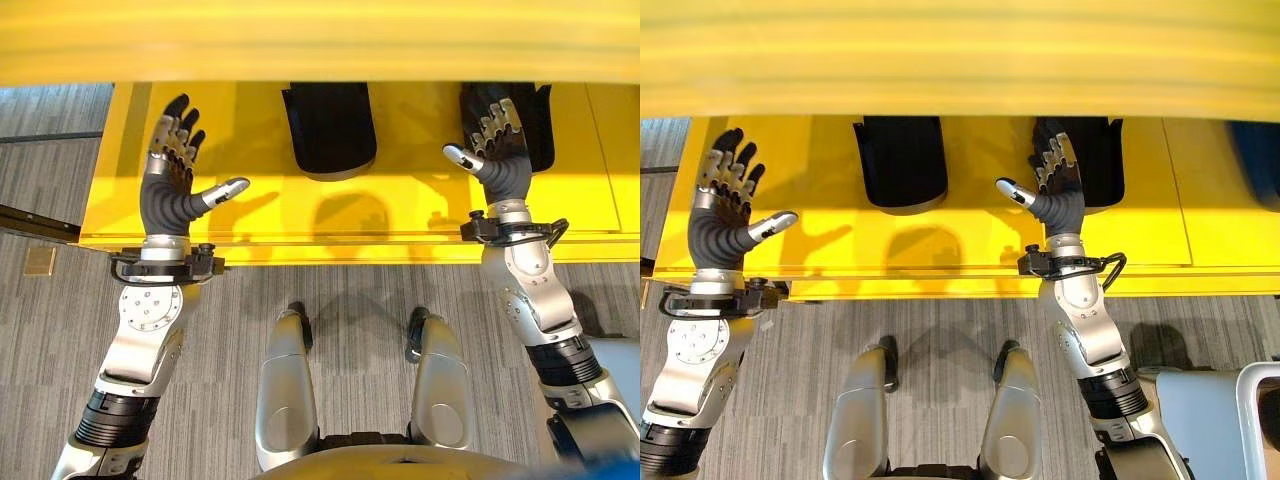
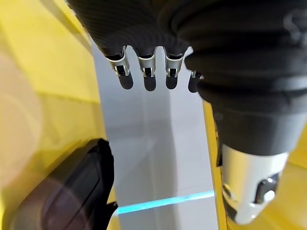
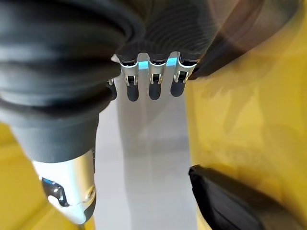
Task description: Move parts from the plastic box to the shelf.
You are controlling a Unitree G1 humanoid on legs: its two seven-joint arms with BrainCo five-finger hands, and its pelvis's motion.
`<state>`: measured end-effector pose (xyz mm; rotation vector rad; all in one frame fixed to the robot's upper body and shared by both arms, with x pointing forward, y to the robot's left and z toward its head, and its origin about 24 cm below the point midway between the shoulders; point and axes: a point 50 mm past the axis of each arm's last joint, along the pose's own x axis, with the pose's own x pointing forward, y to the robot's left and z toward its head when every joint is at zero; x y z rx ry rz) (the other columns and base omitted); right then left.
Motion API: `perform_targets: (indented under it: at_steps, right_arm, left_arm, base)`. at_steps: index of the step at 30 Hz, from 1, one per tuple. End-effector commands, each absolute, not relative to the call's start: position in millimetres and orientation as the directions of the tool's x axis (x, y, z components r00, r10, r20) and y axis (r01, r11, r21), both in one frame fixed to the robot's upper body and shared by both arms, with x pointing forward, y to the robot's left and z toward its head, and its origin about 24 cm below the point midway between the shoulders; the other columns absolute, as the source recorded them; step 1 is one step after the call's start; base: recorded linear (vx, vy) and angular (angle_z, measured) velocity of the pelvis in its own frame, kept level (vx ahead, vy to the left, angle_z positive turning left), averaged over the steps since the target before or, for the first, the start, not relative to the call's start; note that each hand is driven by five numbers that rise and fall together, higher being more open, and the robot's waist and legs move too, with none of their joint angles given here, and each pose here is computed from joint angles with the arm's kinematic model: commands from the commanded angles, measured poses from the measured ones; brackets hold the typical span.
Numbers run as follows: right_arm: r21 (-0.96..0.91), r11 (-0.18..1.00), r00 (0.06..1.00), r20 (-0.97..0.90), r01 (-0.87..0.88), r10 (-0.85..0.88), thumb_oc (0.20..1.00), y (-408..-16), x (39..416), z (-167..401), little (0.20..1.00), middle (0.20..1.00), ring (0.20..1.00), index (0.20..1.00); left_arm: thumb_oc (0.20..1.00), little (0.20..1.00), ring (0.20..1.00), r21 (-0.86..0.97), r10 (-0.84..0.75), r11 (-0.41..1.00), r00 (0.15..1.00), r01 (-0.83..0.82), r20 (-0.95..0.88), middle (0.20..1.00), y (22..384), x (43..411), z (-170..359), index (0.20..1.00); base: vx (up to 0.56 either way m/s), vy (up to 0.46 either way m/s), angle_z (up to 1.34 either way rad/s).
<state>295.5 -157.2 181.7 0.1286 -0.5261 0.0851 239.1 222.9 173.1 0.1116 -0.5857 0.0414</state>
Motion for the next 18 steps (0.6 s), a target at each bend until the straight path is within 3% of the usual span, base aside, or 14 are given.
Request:
perform_targets:
  at_steps: [1,18]
  right_arm:
    - [0.134,0.975,0.783,0.619,-0.177,0.057,1.000,-150,288,204,1.000,1.000,1.000,1.000]
    - [0.166,0.977,0.867,0.497,-0.130,0.031,1.000,-126,327,192,1.000,1.000,1.000,1.000]
  left_arm:
    - [1.000,1.000,1.000,0.107,-0.057,0.994,0.782,-0.012,0.621,1.000,213,229,186,1.000]
    - [1.000,1.000,1.000,0.068,-0.093,0.996,0.784,0.065,0.613,1.000,196,233,183,1.000]
  base:
    - [0.01,-0.005,0.03]
    - [0.00,-0.001,0.03]
